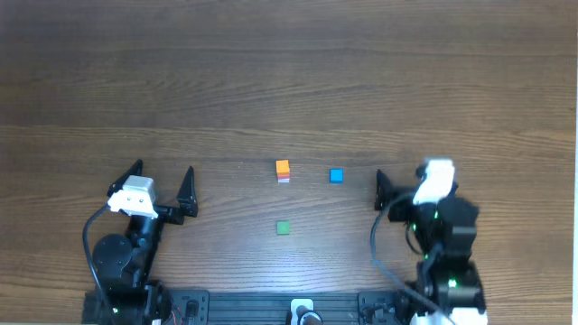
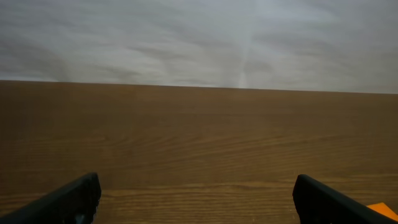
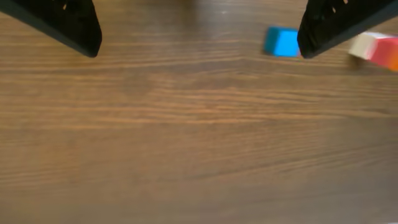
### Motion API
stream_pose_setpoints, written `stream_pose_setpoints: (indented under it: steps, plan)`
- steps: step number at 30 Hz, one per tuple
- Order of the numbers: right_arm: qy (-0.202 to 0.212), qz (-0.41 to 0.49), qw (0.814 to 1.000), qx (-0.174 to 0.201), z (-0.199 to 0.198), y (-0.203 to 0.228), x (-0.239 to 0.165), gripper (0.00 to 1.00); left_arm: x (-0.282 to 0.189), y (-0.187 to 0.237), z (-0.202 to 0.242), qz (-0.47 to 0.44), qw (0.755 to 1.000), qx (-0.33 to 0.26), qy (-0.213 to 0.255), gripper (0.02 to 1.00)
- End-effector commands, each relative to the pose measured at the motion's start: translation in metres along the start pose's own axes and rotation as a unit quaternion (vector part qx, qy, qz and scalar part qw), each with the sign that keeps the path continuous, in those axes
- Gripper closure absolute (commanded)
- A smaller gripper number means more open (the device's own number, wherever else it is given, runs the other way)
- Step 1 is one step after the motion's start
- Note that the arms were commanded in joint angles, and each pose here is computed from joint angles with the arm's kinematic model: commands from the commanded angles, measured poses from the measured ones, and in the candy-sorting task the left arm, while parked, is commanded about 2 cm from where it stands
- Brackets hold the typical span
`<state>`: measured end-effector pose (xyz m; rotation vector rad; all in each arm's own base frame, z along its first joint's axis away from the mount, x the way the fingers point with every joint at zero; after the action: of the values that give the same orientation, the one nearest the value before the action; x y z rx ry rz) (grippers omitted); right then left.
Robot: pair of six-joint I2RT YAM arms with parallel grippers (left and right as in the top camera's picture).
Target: Stack Cubes
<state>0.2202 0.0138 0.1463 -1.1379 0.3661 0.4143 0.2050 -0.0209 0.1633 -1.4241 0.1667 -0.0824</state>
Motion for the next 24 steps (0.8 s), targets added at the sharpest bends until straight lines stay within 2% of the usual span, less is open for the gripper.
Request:
stream_pose_setpoints:
  steps: [1, 5, 11, 15, 21, 24]
  plan:
    - [-0.042, 0.058, 0.996, 0.050, 0.028, -0.028, 0.001, 0.009, 0.000, 0.001, 0.000, -0.003, 1.000, 0.009, 0.002, 0.020]
    - [-0.022, 0.116, 0.992, 0.044, 0.045, -0.045, 0.000, 0.007, 0.000, 0.001, 0.000, -0.003, 1.000, 0.009, 0.002, 0.020]
    - [0.047, 0.211, 0.975, 0.046, 0.077, -0.053, -0.005, 0.009, 0.000, 0.001, 0.000, -0.003, 1.000, 0.009, 0.002, 0.020]
    - [0.055, 0.279, 0.957, 0.059, 0.106, -0.037, -0.002, 0.009, 0.000, 0.001, 0.000, -0.003, 1.000, 0.009, 0.002, 0.018]
    - [0.047, 0.351, 0.934, 0.043, 0.151, 0.005, 0.001, 0.009, 0.000, 0.001, 0.000, -0.003, 1.000, 0.009, 0.002, 0.020]
    - [0.056, 0.378, 0.923, 0.035, 0.169, 0.027, 0.004, 0.009, 0.000, 0.001, 0.000, -0.003, 1.000, 0.009, 0.002, 0.020]
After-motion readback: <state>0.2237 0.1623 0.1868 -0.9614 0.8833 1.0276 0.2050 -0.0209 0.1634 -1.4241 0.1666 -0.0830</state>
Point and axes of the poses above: each gripper's point midway between its finger pads, its own x axis out along the fingers, its own z axis along the line the jaws close on, y = z × x, the point moved 4 cm from there along -x, back along the fingers, and after that the axes turned 14 degrees about x, right-handed, at the moved point
